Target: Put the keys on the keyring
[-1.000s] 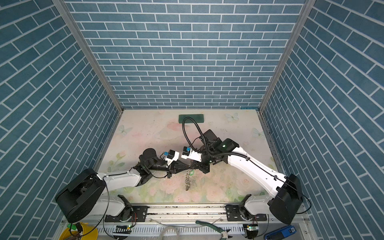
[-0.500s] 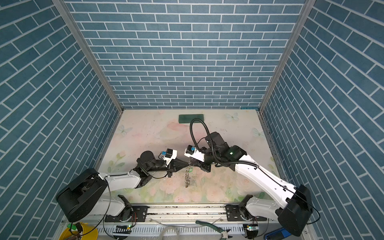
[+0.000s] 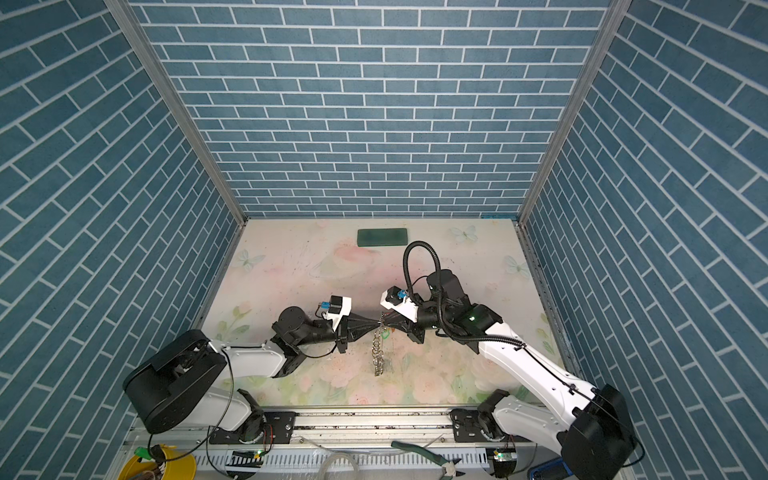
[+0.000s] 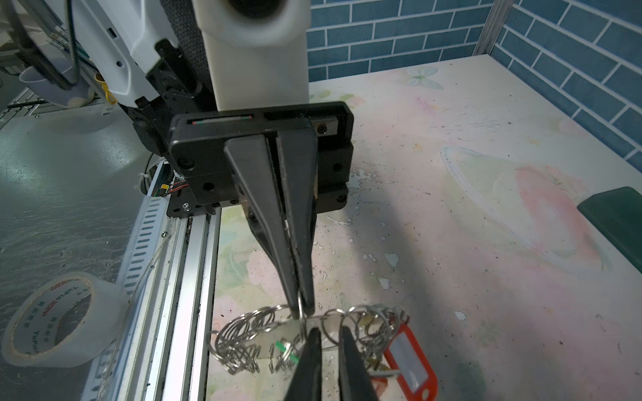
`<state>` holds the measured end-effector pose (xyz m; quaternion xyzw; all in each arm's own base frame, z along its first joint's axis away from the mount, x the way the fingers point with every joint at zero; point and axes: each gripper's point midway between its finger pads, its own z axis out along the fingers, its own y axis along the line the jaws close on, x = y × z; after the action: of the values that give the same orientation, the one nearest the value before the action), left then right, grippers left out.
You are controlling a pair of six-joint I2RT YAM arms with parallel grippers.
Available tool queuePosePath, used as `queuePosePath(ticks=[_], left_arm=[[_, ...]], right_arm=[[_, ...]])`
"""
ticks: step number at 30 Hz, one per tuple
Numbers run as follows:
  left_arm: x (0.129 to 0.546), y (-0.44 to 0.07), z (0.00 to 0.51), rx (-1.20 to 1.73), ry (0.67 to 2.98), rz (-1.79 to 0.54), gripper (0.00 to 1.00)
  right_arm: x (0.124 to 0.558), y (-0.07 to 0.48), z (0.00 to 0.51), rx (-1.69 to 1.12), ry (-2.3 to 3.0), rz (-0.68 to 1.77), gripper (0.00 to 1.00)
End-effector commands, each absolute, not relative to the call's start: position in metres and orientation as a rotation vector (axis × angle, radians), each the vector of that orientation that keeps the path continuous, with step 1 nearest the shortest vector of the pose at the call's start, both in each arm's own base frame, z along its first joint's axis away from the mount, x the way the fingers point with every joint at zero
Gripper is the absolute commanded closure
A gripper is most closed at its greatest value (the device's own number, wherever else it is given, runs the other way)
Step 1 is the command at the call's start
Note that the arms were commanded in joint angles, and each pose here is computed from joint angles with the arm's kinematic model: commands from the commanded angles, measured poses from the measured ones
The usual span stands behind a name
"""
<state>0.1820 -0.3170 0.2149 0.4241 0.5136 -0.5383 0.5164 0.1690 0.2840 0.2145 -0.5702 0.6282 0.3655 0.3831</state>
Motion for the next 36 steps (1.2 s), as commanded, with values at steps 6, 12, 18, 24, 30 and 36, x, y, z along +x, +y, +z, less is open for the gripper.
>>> queuePosePath(ticks=[6,12,18,24,30,36], left_arm=[[0.189,-0.311,0.242,0.954,1.138,-1.22,1.0],[0.182,-0.313,0.246,0.987,1.116,-1.26,1.0],[0.18,-0.312,0.248,0.99,1.11,-1.264,1.0],[0.181,-0.311,0.247,0.984,1.115,-1.255,1.0],[0.178,-0.312,0.248,0.998,1.106,-1.27,1.0],[0.175,-0.312,0.251,1.007,1.095,-1.28,1.0]], right_arm=[[0.155,0.283,0.222,-1.385,1.499,1.026,0.85],[0.16,0.285,0.225,-1.356,1.486,1.018,0.85],[0.165,0.282,0.228,-1.328,1.477,0.966,0.88],[0.162,0.277,0.233,-1.296,1.454,0.963,0.79],[0.172,0.277,0.233,-1.254,1.485,0.93,0.8],[0.172,0.282,0.23,-1.269,1.503,0.966,0.84]])
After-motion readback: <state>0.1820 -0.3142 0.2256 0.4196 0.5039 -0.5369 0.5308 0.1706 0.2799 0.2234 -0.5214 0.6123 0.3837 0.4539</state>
